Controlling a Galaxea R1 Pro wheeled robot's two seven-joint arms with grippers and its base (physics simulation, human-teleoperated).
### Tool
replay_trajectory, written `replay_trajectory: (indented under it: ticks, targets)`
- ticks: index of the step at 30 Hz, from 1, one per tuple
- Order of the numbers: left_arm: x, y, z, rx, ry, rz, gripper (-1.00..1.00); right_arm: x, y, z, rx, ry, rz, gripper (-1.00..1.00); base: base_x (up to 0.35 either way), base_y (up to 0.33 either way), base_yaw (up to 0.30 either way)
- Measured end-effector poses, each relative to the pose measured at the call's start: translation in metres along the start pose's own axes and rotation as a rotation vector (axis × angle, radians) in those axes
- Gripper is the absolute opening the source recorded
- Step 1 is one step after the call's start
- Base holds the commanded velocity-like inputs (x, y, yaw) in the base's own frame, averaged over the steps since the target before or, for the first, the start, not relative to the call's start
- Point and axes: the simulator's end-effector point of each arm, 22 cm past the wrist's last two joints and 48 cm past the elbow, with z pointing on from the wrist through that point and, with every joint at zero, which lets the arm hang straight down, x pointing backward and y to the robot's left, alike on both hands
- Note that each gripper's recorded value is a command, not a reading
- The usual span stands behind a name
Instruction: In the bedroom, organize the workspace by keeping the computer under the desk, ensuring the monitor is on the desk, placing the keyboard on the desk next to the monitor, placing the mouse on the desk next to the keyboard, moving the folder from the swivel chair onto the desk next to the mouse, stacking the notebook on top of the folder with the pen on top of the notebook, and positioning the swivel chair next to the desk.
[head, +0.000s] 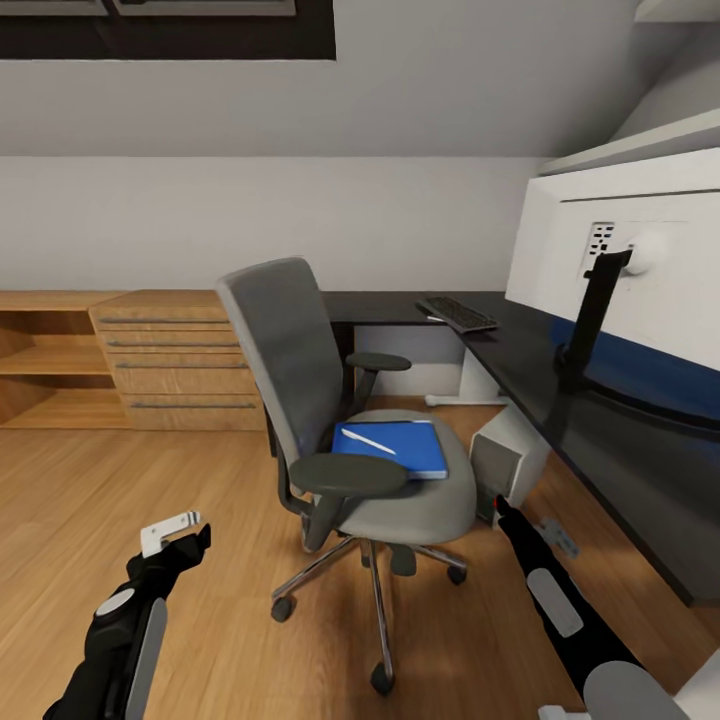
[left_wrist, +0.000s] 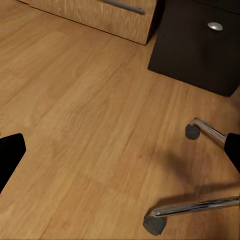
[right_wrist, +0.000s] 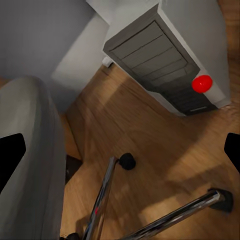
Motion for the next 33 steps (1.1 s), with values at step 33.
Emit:
replay_trajectory:
  ticks: [33]
  targets:
    - [-0.01,0.024,-0.002,-0.043,-0.019,-0.028,1.0,0.01,-0.001,0.0,0.002,0.05,0.005,1.0,0.118,0.0,0.0]
